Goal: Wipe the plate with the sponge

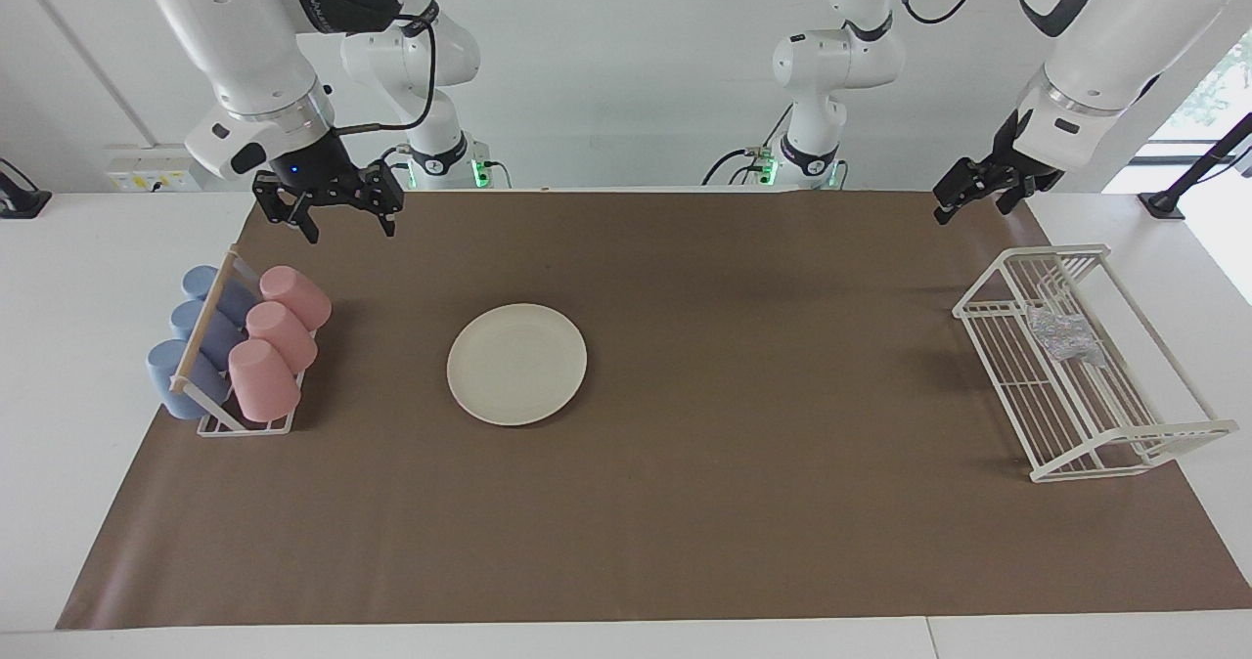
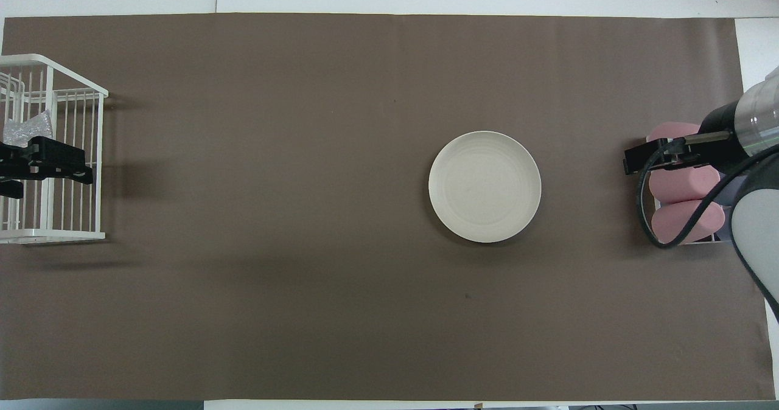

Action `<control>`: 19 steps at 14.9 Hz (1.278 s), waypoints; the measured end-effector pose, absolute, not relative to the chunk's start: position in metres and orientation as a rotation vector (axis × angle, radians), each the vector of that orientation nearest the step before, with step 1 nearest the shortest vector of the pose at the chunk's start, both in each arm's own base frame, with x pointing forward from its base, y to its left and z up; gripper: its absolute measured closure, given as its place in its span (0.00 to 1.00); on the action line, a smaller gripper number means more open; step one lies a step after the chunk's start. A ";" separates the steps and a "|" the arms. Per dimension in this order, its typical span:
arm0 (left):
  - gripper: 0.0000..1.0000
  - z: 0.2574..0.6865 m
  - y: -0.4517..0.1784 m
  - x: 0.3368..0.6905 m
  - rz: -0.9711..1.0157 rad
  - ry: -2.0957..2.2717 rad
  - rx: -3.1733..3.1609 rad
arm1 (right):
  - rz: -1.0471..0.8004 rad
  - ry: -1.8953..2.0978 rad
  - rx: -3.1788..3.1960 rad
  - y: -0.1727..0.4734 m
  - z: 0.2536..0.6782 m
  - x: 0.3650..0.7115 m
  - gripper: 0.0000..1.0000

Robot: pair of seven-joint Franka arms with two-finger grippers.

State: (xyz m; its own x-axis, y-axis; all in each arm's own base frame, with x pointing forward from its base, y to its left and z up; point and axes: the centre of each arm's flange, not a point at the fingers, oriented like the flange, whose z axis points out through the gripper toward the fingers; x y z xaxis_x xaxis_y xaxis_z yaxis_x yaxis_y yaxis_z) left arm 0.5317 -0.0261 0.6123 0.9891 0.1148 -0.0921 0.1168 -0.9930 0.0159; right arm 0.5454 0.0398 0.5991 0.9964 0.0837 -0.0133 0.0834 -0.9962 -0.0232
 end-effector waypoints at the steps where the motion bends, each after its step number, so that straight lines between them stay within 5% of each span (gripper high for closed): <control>1: 0.00 0.612 -0.026 0.532 -0.142 0.181 3.112 | 0.022 -0.155 -3.116 0.040 0.599 0.545 0.00; 14: 0.00 0.614 -0.020 0.538 -0.065 0.248 3.168 | -0.013 -0.211 -3.143 0.023 0.609 0.547 0.00; 19: 0.00 0.572 -0.035 0.564 -0.041 0.288 3.522 | -0.014 -0.206 -3.144 0.021 0.609 0.548 0.00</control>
